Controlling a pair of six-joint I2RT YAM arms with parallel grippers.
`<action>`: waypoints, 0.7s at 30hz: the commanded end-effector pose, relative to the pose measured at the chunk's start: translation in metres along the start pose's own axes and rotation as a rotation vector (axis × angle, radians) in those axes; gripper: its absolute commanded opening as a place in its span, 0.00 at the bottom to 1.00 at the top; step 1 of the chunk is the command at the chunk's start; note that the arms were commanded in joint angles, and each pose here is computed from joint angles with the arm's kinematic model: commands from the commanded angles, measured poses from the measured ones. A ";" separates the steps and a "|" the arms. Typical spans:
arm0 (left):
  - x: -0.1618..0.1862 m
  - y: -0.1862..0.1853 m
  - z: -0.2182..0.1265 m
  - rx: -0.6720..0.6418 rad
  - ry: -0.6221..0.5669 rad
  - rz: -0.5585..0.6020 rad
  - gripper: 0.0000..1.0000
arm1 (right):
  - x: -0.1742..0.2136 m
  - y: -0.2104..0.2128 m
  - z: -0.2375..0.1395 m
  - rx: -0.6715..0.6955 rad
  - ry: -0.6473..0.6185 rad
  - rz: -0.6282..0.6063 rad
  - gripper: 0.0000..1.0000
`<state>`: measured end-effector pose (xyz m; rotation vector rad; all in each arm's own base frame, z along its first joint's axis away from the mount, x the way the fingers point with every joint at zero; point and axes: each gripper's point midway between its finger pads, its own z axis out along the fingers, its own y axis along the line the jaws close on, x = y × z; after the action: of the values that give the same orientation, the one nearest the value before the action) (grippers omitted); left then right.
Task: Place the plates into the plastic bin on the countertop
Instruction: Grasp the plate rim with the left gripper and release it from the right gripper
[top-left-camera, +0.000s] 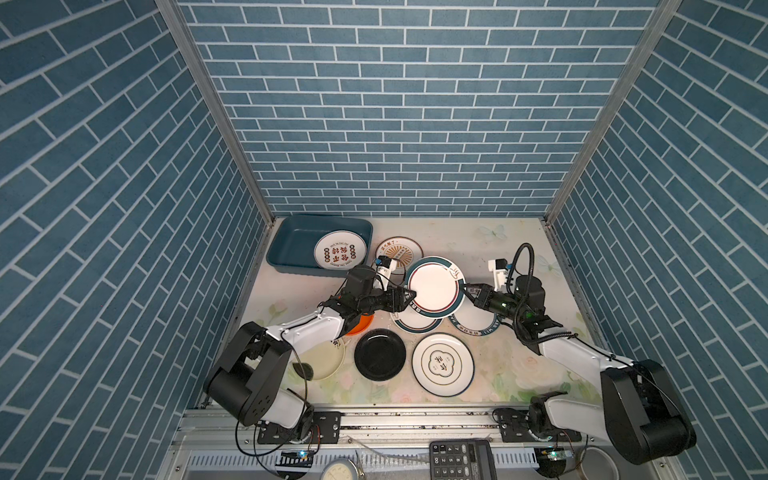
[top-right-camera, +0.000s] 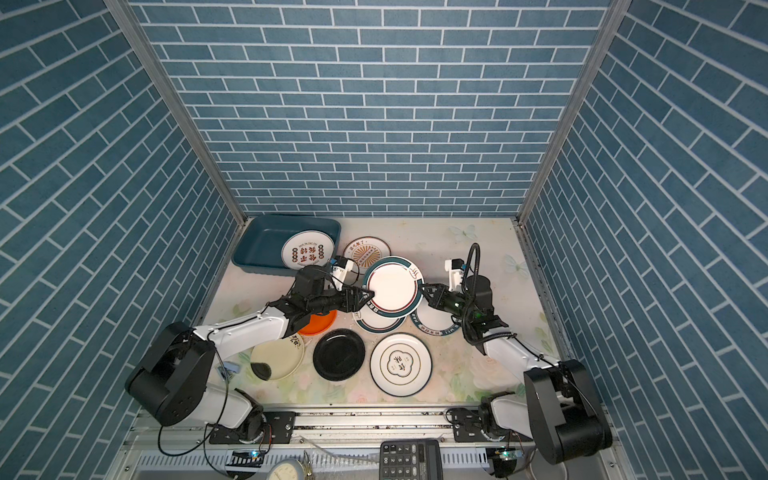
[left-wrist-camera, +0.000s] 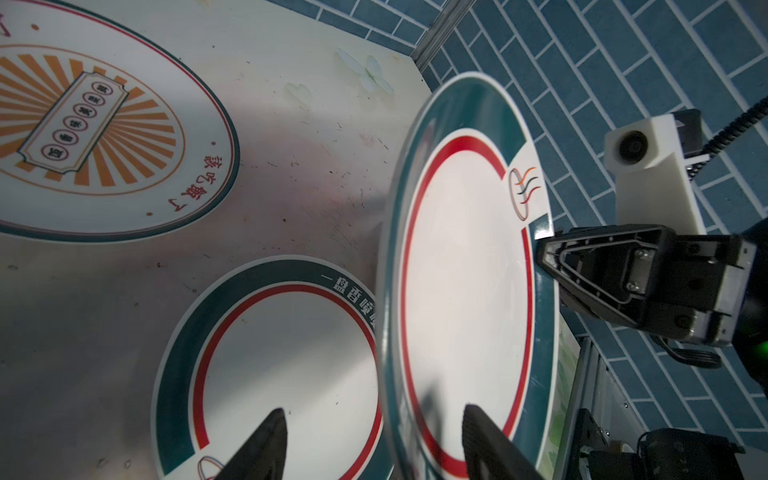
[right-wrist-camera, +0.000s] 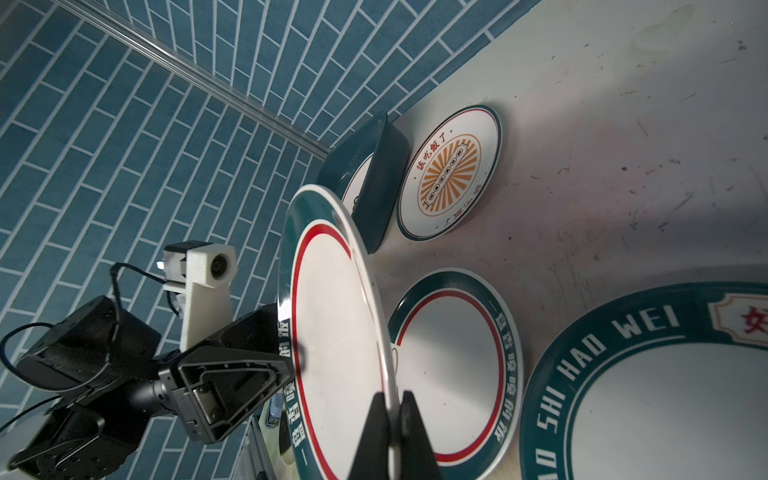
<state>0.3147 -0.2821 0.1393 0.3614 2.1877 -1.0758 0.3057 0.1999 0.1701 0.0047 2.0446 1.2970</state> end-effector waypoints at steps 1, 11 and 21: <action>-0.006 -0.007 0.001 0.020 -0.003 0.007 0.63 | -0.014 0.022 -0.002 -0.041 -0.023 0.004 0.00; -0.007 -0.005 -0.001 0.001 -0.010 0.000 0.47 | -0.012 0.036 0.007 -0.047 0.016 -0.043 0.00; -0.008 -0.003 -0.002 -0.011 -0.018 -0.018 0.26 | -0.004 0.041 0.028 -0.054 0.068 -0.060 0.00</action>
<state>0.3167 -0.2812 0.1428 0.3178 2.1941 -1.0959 0.3088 0.2227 0.1670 -0.0388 2.1296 1.2610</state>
